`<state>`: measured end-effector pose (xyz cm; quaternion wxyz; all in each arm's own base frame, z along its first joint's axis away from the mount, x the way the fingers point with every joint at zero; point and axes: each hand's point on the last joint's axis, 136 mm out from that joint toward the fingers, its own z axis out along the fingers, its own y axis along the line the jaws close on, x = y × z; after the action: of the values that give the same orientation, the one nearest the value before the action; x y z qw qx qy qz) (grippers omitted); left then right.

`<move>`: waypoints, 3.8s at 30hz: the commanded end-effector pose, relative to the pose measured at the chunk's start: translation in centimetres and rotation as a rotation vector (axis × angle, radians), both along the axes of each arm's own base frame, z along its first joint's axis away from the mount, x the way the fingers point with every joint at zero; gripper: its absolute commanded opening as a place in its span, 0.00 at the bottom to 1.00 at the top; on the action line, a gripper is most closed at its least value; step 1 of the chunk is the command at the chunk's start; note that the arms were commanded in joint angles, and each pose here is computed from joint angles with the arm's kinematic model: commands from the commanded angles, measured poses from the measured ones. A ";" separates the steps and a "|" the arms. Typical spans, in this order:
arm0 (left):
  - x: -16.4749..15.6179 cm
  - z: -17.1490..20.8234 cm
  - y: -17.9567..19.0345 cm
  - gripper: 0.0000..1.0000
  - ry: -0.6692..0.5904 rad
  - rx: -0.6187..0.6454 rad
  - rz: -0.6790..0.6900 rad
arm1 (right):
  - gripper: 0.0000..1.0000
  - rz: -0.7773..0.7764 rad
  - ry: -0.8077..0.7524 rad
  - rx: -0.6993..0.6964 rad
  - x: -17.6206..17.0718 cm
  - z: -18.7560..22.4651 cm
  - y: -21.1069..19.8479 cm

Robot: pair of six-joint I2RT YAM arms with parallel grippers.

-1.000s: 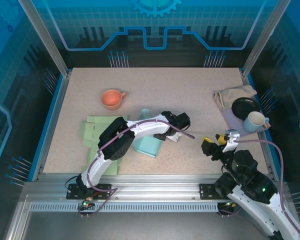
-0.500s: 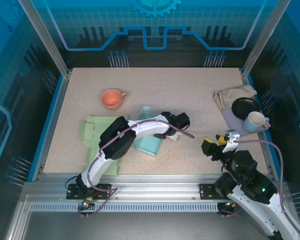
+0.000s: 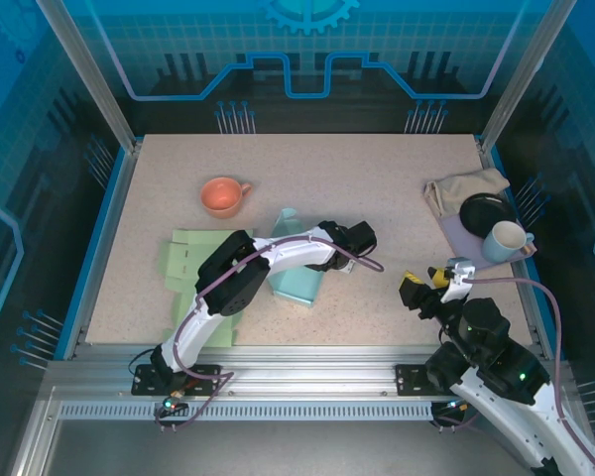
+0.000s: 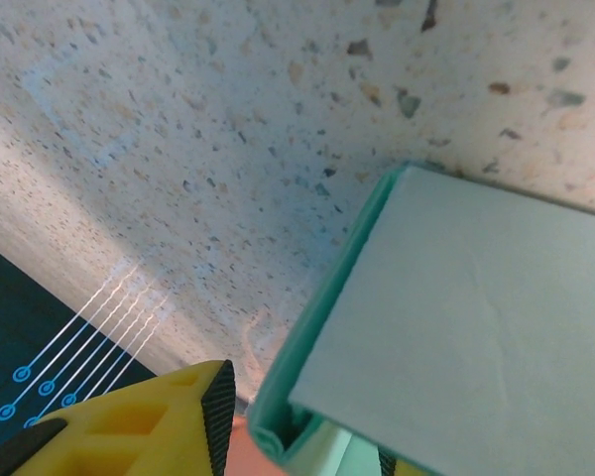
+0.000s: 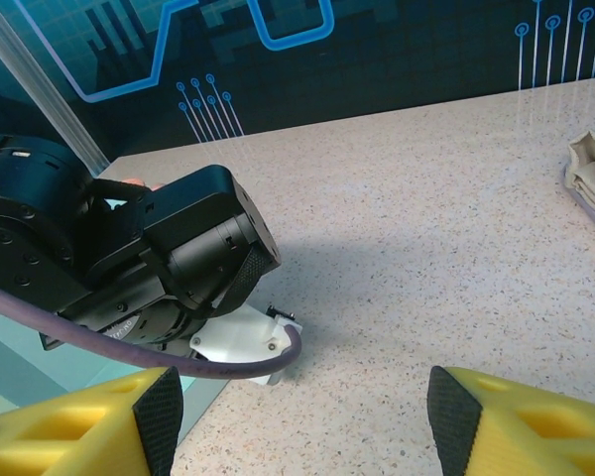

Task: Fold the paper box

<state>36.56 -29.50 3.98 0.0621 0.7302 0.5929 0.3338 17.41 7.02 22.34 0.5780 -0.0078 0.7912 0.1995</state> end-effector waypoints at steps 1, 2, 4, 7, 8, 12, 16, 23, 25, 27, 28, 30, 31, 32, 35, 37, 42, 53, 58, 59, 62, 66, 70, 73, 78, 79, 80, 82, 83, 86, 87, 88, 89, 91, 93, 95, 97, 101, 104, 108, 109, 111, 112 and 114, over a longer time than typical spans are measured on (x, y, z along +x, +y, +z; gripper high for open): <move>0.8 2.7 0.6 0.45 -0.058 0.005 -0.003 | 0.69 -0.028 0.005 0.001 0.1 -0.4 -0.5; 0.8 3.1 0.5 0.45 -0.062 0.002 -0.004 | 0.69 -0.027 0.003 0.000 0.1 -0.4 -0.5; 0.9 3.6 0.5 0.50 -0.068 0.000 -0.007 | 0.69 -0.026 0.005 0.000 0.1 -0.4 -0.5; 1.0 4.7 0.3 0.51 -0.084 -0.012 -0.010 | 0.69 -0.027 0.002 -0.002 0.1 -0.3 -0.5; 1.0 5.1 0.3 0.52 -0.090 -0.016 -0.012 | 0.69 -0.028 0.003 -0.002 0.1 -0.3 -0.5; 0.9 6.9 -0.1 0.52 -0.110 -0.050 -0.010 | 0.69 -0.031 0.003 -0.005 0.1 -0.4 -0.5; 0.7 9.5 -0.5 0.52 -0.147 -0.137 0.023 | 0.69 -0.034 0.006 -0.010 0.2 -0.5 -0.6; -0.7 15.7 -0.7 0.53 -0.271 -0.508 0.211 | 0.69 -0.002 0.028 -0.028 0.6 -0.9 0.4; -1.6 17.0 -0.3 0.54 -0.292 -0.627 0.287 | 0.70 0.020 0.041 -0.038 0.8 -1.1 1.0; -2.7 17.9 0.5 0.54 -0.306 -0.742 0.368 | 0.71 0.036 0.049 -0.042 1.0 -1.2 1.5; -3.2 18.0 0.9 0.54 -0.314 -0.786 0.408 | 0.71 0.043 0.051 -0.047 1.1 -1.2 1.7; -4.2 18.5 2.4 0.56 -0.353 -0.895 0.513 | 0.72 0.054 0.057 -0.058 1.2 -1.2 2.0; -4.5 18.9 3.4 0.56 -0.387 -0.943 0.567 | 0.73 0.058 0.059 -0.064 1.3 -1.1 2.1; -4.8 19.2 4.5 0.57 -0.420 -0.990 0.623 | 0.73 0.063 0.061 -0.073 1.3 -1.0 2.2; -6.4 19.2 7.4 0.61 -0.479 -1.152 0.805 | 0.75 0.080 0.063 -0.100 1.5 -0.2 2.5; -7.7 18.6 8.8 0.61 -0.474 -1.244 0.898 | 0.75 0.087 0.069 -0.122 1.7 0.1 2.7; -10.7 17.2 11.8 0.62 -0.438 -1.488 1.076 | 0.76 0.104 0.077 -0.155 2.0 0.4 3.2; -11.9 14.1 10.4 0.64 -0.268 -1.851 1.130 | 0.76 0.149 0.126 -0.159 2.7 -1.0 4.8; -10.8 13.3 9.5 0.57 -0.310 -1.736 1.099 | 0.76 0.161 0.138 -0.164 2.9 -1.3 5.2; -10.5 13.0 9.9 0.49 -0.350 -1.701 1.109 | 0.76 0.163 0.141 -0.166 2.9 -1.3 5.2; -10.0 12.9 10.1 0.22 -0.397 -1.655 1.082 | 0.75 0.165 0.138 -0.170 2.8 -1.1 5.2; -9.5 14.6 9.2 0.13 -0.391 -1.603 0.948 | 0.75 0.194 0.136 -0.180 2.8 -1.0 5.7; -9.5 17.0 5.9 0.05 -0.274 -1.523 0.640 | 0.75 0.266 0.107 -0.209 3.3 0.0 7.3; -11.0 18.0 3.2 0.02 -0.115 -1.458 0.384 | 0.76 0.310 0.043 -0.267 4.7 0.7 8.8; -13.1 20.0 2.2 0.02 0.057 -1.389 0.021 | 0.77 0.385 -0.074 -0.407 7.9 0.9 11.1; -12.9 20.7 2.7 0.02 0.055 -1.386 0.000 | 0.77 0.406 -0.087 -0.420 8.4 0.7 11.4; -12.5 21.4 3.0 0.02 0.036 -1.396 -0.017 | 0.77 0.415 -0.091 -0.418 8.9 0.6 11.4; -13.0 22.1 2.7 0.02 0.086 -1.449 -0.086 | 0.75 0.425 -0.110 -0.406 9.4 0.5 11.1; -13.3 22.0 2.6 0.02 0.113 -1.464 -0.115 | 0.74 0.425 -0.135 -0.402 9.6 0.5 10.8; -13.3 21.0 2.5 0.00 0.159 -1.430 -0.107 | 0.72 0.395 -0.171 -0.373 10.0 0.4 9.3; -13.2 20.7 2.6 0.00 0.166 -1.415 -0.096 | 0.72 0.370 -0.183 -0.364 10.2 0.5 8.6; -13.0 20.4 2.5 0.00 0.172 -1.410 -0.091 | 0.72 0.324 -0.190 -0.363 10.8 0.5 7.7; -13.0 20.1 2.4 0.00 0.180 -1.410 -0.092 | 0.71 0.273 -0.183 -0.370 11.5 0.3 6.5; -12.8 20.0 2.2 0.00 0.186 -1.415 -0.094 | 0.70 0.206 -0.146 -0.381 12.7 -0.3 4.9; -12.7 20.0 2.2 0.00 0.187 -1.416 -0.094 | 0.69 0.218 -0.109 -0.362 13.3 -1.1 4.6; -12.6 20.1 2.2 0.00 0.181 -1.420 -0.096 | 0.68 0.309 -0.124 -0.334 13.0 -1.4 5.9; -12.4 20.4 2.4 0.00 0.169 -1.429 -0.096 | 0.68 0.411 -0.140 -0.309 12.2 -1.8 7.6; -12.1 20.7 2.6 0.00 0.160 -1.445 -0.096 | 0.67 0.567 -0.159 -0.287 10.5 -2.1 10.1; -12.0 20.8 2.7 0.00 0.157 -1.448 -0.092 | 0.67 0.642 -0.173 -0.283 9.7 -2.2 11.2; -12.2 20.6 2.7 0.00 0.171 -1.452 -0.096 | 0.65 0.764 -0.193 -0.260 8.2 -2.1 12.8; -12.4 20.6 2.6 0.00 0.181 -1.453 -0.101 | 0.64 0.799 -0.203 -0.257 7.8 -2.0 13.2; -12.8 20.6 2.5 0.00 0.202 -1.458 -0.111 | 0.63 0.851 -0.213 -0.252 7.1 -1.9 13.8; -13.0 20.5 2.5 0.00 0.213 -1.460 -0.115 | 0.61 0.871 -0.220 -0.251 6.9 -1.9 14.0; -13.4 20.5 2.4 0.00 0.235 -1.463 -0.123 | 0.54 0.898 -0.232 -0.251 6.5 -1.8 14.3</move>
<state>24.02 -26.32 22.33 0.4639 0.5512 0.6630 -0.2036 26.09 19.15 18.69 0.5129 -0.3821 0.7144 0.2837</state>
